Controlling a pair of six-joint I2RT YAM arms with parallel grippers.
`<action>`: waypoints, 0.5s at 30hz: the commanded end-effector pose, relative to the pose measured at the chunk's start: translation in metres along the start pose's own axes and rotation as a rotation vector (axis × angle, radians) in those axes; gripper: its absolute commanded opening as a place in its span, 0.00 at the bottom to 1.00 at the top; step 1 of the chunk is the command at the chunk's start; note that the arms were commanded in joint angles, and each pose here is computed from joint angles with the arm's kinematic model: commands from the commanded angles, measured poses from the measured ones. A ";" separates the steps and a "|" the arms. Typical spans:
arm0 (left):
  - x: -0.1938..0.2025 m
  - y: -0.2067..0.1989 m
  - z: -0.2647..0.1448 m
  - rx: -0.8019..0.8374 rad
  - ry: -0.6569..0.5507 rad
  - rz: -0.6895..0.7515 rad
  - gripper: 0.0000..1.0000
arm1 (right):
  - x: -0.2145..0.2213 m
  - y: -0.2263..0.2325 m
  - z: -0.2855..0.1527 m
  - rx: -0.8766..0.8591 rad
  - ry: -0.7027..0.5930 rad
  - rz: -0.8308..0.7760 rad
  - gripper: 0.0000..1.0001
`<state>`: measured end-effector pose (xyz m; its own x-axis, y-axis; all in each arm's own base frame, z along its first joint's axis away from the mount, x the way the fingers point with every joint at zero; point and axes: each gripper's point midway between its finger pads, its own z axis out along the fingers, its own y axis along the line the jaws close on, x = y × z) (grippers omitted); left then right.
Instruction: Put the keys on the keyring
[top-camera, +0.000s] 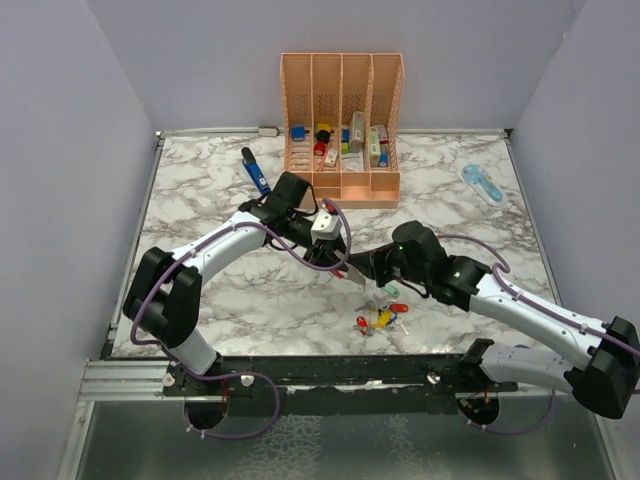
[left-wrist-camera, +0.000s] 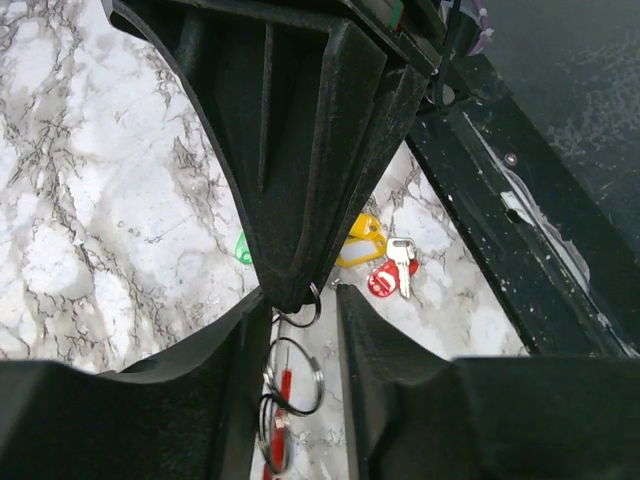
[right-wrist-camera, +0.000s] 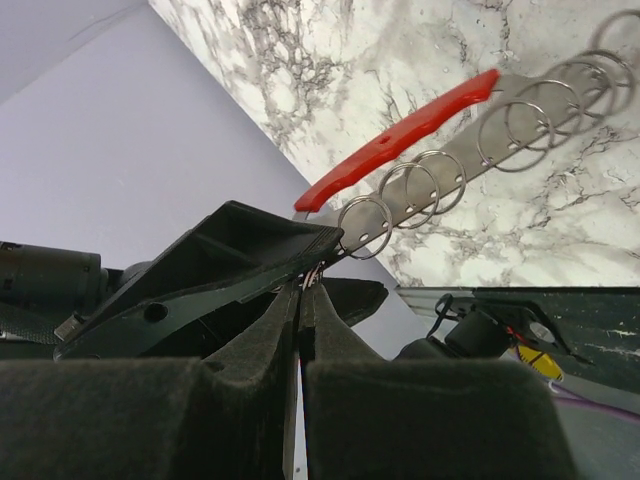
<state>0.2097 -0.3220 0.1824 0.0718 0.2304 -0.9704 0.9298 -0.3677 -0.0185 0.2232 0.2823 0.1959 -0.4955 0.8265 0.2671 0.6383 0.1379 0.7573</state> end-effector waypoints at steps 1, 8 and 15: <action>-0.010 -0.002 0.001 0.026 -0.023 0.035 0.31 | 0.003 0.016 -0.005 -0.059 0.012 0.029 0.01; -0.009 -0.002 0.001 0.026 -0.022 0.036 0.27 | 0.000 0.015 -0.009 -0.066 0.004 0.043 0.01; -0.008 -0.006 0.001 0.033 -0.020 0.044 0.33 | -0.003 0.014 -0.011 -0.074 -0.004 0.077 0.01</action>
<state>0.2108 -0.3220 0.1819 0.1016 0.2227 -0.9696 0.9273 -0.3741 0.0112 0.2211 0.2807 0.1996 -0.4831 0.8249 0.2936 0.6464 0.1098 0.7550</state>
